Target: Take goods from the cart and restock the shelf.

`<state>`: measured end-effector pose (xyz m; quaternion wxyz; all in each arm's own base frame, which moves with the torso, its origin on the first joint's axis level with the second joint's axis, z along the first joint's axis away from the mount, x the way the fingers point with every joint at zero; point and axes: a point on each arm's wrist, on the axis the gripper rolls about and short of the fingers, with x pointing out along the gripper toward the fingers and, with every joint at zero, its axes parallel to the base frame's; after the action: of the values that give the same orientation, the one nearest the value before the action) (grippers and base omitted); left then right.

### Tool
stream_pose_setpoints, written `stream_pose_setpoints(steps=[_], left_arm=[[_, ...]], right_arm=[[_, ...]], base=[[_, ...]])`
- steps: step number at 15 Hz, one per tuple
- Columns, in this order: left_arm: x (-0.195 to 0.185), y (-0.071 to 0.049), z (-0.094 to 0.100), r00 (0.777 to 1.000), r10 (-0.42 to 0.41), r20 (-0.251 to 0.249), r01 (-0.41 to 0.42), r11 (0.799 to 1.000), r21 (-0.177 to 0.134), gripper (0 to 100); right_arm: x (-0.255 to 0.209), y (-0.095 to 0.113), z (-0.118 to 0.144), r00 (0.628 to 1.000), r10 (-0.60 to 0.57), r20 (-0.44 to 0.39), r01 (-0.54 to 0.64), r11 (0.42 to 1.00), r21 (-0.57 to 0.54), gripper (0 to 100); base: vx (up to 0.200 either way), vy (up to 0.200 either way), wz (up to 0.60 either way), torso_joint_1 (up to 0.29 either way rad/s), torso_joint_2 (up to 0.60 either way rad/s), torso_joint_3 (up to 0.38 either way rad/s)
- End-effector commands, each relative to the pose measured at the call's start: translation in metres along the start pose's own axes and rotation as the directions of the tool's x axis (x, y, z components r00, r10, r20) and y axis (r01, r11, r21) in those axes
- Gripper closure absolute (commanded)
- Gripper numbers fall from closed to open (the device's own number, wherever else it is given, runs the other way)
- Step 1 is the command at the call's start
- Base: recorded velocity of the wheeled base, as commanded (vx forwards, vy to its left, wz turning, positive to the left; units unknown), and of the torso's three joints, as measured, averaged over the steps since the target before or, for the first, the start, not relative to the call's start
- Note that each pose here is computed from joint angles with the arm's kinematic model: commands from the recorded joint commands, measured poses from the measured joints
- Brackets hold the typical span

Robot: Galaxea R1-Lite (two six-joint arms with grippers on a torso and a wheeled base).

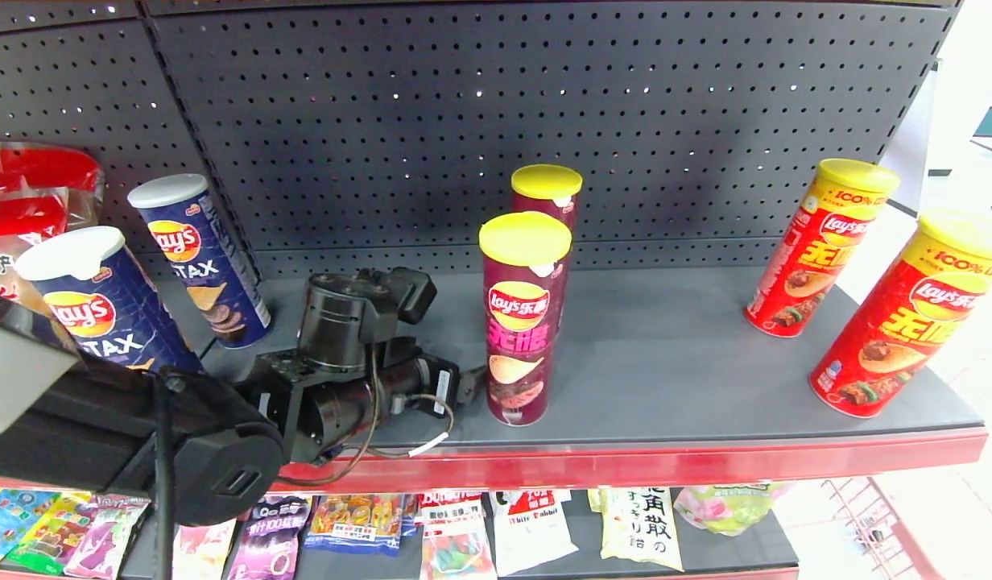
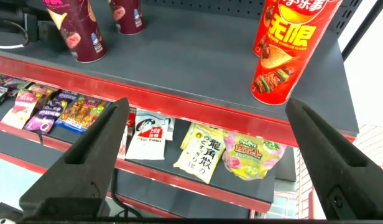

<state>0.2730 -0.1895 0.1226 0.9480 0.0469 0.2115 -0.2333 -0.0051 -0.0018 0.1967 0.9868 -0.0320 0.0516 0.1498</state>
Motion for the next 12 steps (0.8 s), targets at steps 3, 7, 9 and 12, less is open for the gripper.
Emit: stream_pose_setpoints(steps=[3, 7, 9, 12], left_arm=[[0.0021, -0.0065, -0.0016, 1.000, -0.018, -0.005, 0.018, 1.000, 0.007, 0], [0.0048, -0.0092, 0.0001, 1.000, -0.025, -0.001, 0.025, 1.000, 0.009, 0], [0.0045, -0.0092, 0.0010, 1.000, -0.025, 0.002, 0.025, 1.000, 0.009, 0], [0.0044, -0.0102, 0.0009, 1.000, -0.028, 0.002, 0.028, 1.000, 0.010, 0]], right_arm=[[0.0015, 0.0000, 0.0002, 1.000, 0.001, -0.008, -0.001, 1.000, 0.000, 0], [0.0015, 0.0000, 0.0002, 1.000, 0.001, -0.008, -0.001, 1.000, 0.000, 0], [0.0018, 0.0000, 0.0003, 1.000, 0.001, -0.009, -0.001, 1.000, 0.000, 0], [0.0021, 0.0000, 0.0003, 1.000, 0.001, -0.011, -0.001, 1.000, 0.000, 0]], base=[[0.000, 0.000, 0.00, 0.000, 0.00, 0.000], [0.000, 0.000, 0.00, 0.000, 0.00, 0.000], [0.000, 0.000, 0.00, 0.000, 0.00, 0.000], [0.000, 0.000, 0.00, 0.000, 0.00, 0.000]])
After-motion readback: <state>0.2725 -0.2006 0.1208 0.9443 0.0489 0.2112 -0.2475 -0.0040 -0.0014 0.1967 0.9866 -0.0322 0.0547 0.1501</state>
